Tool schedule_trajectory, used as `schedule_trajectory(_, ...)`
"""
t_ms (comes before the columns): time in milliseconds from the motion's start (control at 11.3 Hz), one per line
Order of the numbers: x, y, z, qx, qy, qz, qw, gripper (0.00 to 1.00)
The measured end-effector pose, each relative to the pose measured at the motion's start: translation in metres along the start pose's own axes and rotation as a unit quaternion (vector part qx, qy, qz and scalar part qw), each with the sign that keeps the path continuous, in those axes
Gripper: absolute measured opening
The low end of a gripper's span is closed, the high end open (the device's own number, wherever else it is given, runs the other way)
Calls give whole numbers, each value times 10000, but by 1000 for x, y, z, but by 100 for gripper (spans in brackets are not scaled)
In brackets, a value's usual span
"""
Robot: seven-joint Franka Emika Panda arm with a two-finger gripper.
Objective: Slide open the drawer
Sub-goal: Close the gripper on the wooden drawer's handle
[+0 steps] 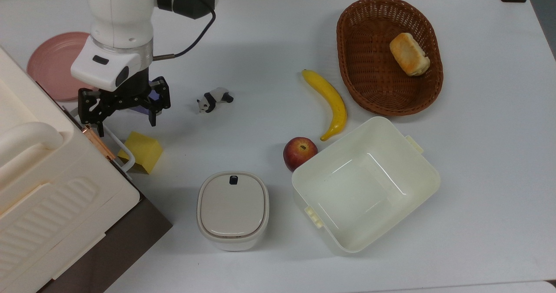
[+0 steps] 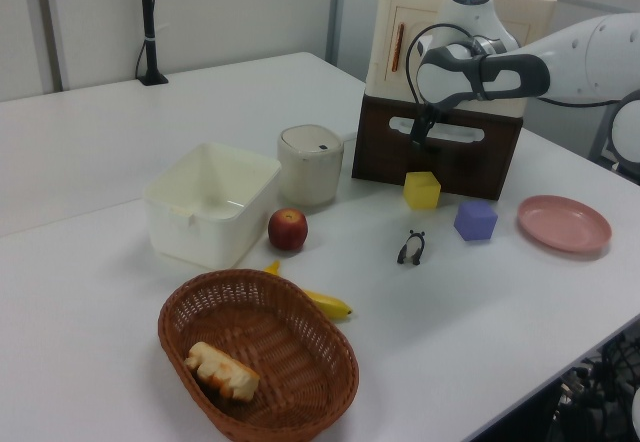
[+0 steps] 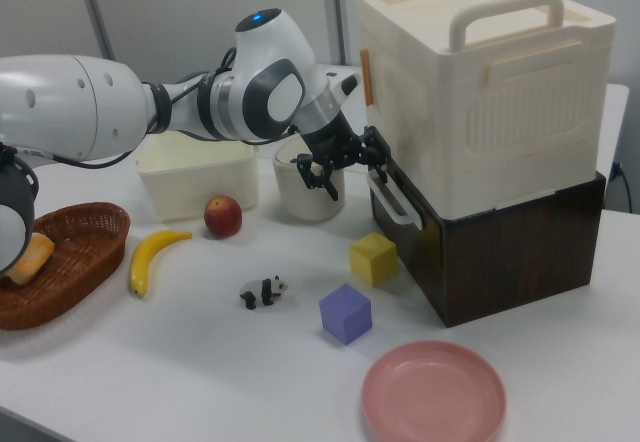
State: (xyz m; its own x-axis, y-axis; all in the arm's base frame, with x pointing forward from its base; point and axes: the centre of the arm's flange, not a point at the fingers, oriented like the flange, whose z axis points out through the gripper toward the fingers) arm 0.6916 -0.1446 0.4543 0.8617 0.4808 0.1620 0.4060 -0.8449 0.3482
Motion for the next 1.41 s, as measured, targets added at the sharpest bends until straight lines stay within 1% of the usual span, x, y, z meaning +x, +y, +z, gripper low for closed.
schedule_trajectory(441, 0, -2, 7, 28, -38, -27, 10000, 100)
schedule_trajectory(706, 1, -8, 23, -24, -186, -249, 9995, 100)
schedule_trajectory(970, 0, -11, 32, 16, -233, -564, 9981, 100)
schedule_trajectory(1411, 1, -8, 30, -4, -212, -590, 9980, 100)
